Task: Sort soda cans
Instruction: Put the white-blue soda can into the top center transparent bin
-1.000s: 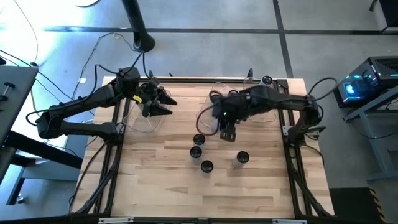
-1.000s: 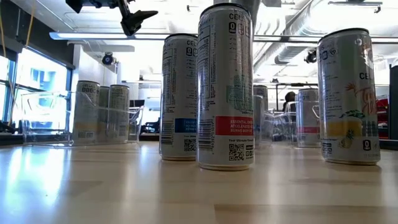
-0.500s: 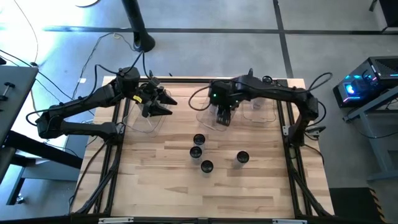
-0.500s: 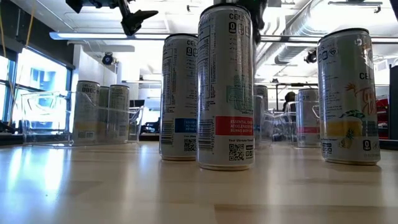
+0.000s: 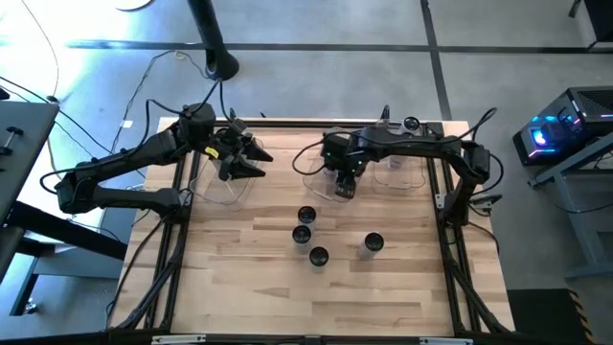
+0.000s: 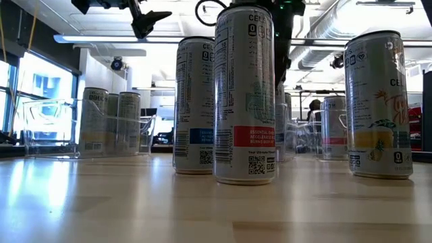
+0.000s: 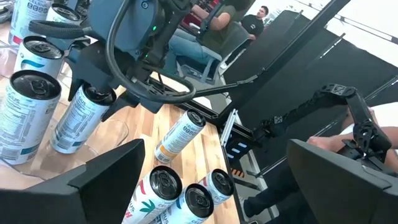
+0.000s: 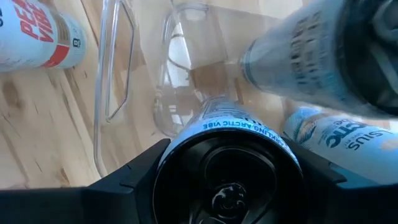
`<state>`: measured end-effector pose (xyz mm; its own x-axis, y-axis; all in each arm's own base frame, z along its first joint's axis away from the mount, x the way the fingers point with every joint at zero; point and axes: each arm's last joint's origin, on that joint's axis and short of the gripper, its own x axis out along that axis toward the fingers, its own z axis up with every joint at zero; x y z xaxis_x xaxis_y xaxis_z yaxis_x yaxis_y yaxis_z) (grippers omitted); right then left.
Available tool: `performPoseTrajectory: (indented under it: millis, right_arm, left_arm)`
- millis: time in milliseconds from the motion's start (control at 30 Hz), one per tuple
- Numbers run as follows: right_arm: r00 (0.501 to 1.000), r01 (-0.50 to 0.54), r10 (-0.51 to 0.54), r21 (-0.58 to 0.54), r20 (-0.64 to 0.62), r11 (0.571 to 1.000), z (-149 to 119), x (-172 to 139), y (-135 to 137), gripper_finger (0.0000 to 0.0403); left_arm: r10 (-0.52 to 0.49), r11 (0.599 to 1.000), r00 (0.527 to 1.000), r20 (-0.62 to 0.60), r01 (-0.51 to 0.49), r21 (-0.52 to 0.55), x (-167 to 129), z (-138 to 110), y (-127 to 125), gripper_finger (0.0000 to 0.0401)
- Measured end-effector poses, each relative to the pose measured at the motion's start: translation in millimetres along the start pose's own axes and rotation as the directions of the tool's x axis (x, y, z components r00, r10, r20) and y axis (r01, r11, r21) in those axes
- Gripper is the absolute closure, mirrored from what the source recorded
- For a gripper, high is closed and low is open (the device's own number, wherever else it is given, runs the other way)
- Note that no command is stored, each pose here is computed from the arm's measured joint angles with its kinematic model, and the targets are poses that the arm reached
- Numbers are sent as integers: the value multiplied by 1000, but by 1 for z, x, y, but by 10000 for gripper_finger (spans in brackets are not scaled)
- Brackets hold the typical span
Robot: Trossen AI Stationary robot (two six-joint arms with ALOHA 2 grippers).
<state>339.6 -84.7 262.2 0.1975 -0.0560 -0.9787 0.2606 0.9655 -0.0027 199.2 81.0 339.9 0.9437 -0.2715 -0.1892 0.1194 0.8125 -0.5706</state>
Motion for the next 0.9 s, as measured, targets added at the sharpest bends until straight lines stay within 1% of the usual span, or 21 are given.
performPoseTrajectory:
  millis: [133, 167, 333, 433, 500, 633, 833, 900]
  right_arm:
    - [1000, 3, -3, -15, -2, 1000, 0, 0, -4, 170]
    - [1000, 3, -3, -9, -2, 1000, 0, 0, -5, 161]
    - [1000, 5, -5, 1, -6, 1000, -1, -1, -7, 64]
    - [1000, -17, 17, 0, -15, 1000, -2, -1, -7, 36]
    - [999, -38, 38, 1, -15, 999, -2, -1, -6, 31]
    - [999, -41, 41, 2, -24, 999, -2, -5, -6, 28]
    - [999, -15, 14, 4, 47, 1000, 8, -35, -10, 26]
    - [999, -1, 1, 2, 46, 1000, 9, -44, -13, 26]
  left_arm:
    - [0, 1000, 1000, 1, 0, 0, 0, 0, 0, 16]
    - [0, 1000, 1000, 1, 0, 0, 0, 0, 0, 16]
    - [0, 1000, 1000, 1, 0, 0, 0, 0, 0, 16]
    - [0, 1000, 1000, 1, 0, 0, 0, 0, 0, 16]
    - [0, 1000, 1000, 1, 0, 0, 0, 0, 0, 16]
    - [0, 1000, 1000, 1, 0, 0, 0, 0, 0, 16]
    - [0, 1000, 1000, 1, 0, 0, 0, 0, 0, 16]
    - [0, 1000, 1000, 1, 0, 0, 0, 0, 0, 16]
